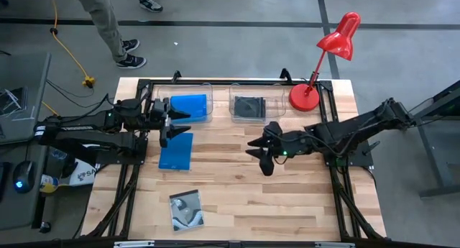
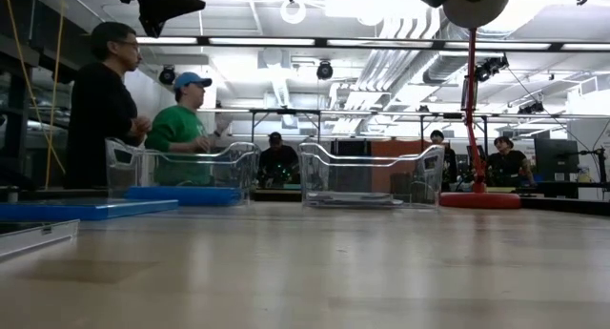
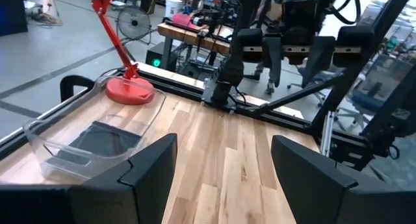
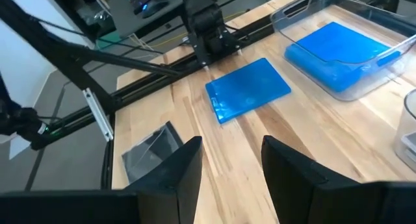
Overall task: Pick & place jewel cases by type
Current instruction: Put the blue CD case into the left transparent bin
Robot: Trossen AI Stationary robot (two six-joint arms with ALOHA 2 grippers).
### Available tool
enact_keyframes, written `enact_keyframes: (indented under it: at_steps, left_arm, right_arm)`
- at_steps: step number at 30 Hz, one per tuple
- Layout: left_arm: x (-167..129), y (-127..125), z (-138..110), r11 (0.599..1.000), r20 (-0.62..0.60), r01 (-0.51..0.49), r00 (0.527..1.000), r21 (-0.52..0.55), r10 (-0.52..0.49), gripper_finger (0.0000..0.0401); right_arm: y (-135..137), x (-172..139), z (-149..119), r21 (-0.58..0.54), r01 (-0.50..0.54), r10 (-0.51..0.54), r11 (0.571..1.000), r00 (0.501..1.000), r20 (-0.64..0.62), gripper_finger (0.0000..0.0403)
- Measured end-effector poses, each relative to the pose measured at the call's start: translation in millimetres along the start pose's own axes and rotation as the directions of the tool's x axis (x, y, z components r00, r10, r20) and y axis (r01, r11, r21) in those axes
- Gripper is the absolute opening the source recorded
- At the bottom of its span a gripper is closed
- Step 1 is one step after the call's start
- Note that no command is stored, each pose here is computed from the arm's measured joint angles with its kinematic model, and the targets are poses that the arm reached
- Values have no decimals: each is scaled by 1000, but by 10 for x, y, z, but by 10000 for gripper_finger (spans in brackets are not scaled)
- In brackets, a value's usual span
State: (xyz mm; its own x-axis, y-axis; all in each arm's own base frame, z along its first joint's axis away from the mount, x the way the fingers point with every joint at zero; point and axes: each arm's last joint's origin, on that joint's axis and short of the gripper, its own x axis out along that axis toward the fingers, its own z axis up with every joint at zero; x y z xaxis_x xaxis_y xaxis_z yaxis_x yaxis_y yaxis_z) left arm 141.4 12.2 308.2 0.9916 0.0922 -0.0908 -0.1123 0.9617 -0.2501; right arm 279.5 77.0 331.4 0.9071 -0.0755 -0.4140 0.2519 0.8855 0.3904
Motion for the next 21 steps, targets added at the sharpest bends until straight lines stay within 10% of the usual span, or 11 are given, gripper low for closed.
enact_keyframes:
  at_steps: [21]
  left_arm:
    - [-791,86,-172,987,-33,-132,991,-95,129,248]
  right_arm:
    - [199,-114,-140,-24,57,-56,998,996,66,142]
